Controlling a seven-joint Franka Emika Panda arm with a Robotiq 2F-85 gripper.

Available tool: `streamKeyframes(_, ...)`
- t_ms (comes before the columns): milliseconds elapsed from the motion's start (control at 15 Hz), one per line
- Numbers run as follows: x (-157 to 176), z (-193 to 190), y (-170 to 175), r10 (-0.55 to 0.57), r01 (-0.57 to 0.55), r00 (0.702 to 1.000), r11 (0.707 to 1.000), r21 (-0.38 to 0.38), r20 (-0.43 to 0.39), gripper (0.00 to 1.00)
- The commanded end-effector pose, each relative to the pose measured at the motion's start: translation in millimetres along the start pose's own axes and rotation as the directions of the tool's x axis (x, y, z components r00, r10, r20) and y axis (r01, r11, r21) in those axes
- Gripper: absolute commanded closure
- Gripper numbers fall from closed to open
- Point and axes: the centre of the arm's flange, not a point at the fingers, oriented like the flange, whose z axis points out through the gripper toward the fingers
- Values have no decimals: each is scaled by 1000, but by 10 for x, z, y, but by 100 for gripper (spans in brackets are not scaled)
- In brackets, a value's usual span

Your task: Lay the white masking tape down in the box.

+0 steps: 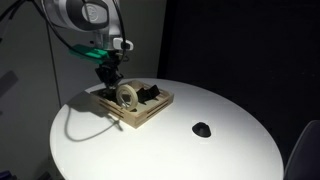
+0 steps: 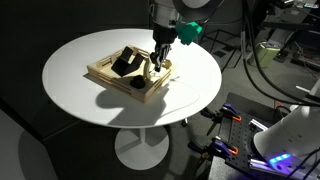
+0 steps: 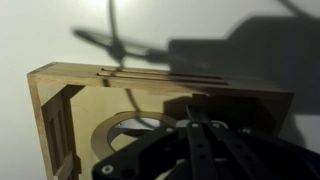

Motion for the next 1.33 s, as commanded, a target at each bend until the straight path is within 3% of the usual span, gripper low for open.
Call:
streamKeyframes(0,295,71,76,36,-36,999,999,-16,-4,98)
streamKeyframes(200,409,109,128,41,-44,997,998,-48,-64,99)
streamKeyframes(533,557,99,126,-62,-2,957,976,-219,-284,100)
streamKeyframes(800,526,140,15,-78,18,967,971,-239,-243,100)
streamKeyframes(1267,364,142,-246,0,-13,996,989,-146,-84,100)
